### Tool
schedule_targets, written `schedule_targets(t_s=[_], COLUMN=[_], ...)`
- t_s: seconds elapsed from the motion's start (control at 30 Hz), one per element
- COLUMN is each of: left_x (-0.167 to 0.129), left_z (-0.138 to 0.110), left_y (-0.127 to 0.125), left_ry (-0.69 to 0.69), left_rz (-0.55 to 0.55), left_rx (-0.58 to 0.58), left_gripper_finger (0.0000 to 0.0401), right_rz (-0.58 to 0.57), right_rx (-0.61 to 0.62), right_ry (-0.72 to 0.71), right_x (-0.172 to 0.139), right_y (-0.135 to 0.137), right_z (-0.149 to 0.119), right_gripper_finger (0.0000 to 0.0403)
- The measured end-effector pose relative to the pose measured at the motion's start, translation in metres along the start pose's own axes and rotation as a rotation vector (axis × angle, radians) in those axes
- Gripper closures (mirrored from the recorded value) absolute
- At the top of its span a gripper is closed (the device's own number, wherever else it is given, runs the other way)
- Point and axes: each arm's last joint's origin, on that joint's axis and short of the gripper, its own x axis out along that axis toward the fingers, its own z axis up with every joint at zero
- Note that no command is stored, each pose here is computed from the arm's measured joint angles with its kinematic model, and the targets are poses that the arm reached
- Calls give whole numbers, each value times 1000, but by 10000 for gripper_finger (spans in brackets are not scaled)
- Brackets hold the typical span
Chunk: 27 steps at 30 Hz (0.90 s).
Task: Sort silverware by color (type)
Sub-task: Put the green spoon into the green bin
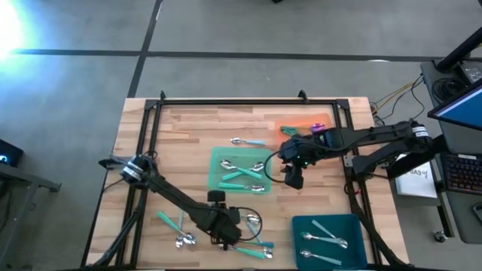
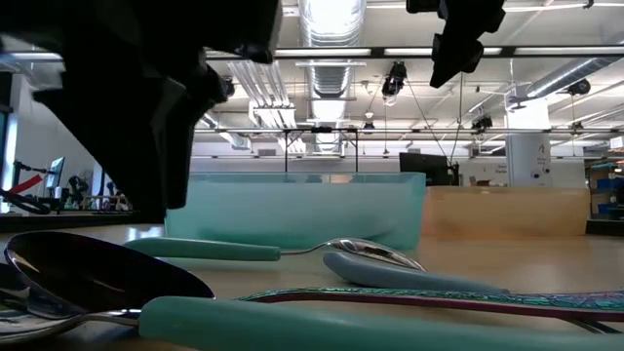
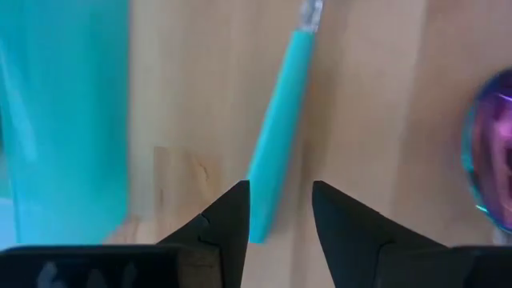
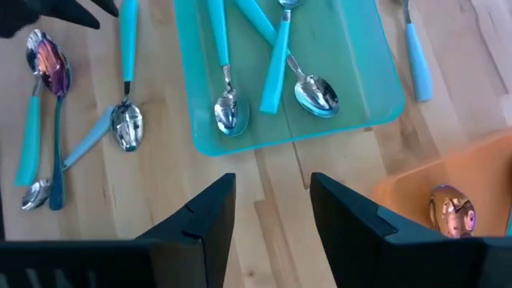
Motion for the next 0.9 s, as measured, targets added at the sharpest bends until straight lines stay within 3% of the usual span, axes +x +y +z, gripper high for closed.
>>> schedule_targets(t_s=[0.2, 0.4, 0.9], left_x=[5, 17, 27], left_z=[9, 10, 13], left_y=[8, 8, 21], left_ry=[-19, -18, -26], left_rz=[-12, -107, -72], left_rx=[8, 41, 81], left_gripper_finger=[287, 287, 287], right_rz=[-21, -24, -41], right_rx=[-4, -4, -2], right_ry=[-7, -4, 45], right_x=[0, 1, 13], right_y=[-1, -1, -5], right_z=[0, -1, -11], right_gripper_finger=[250, 250, 250])
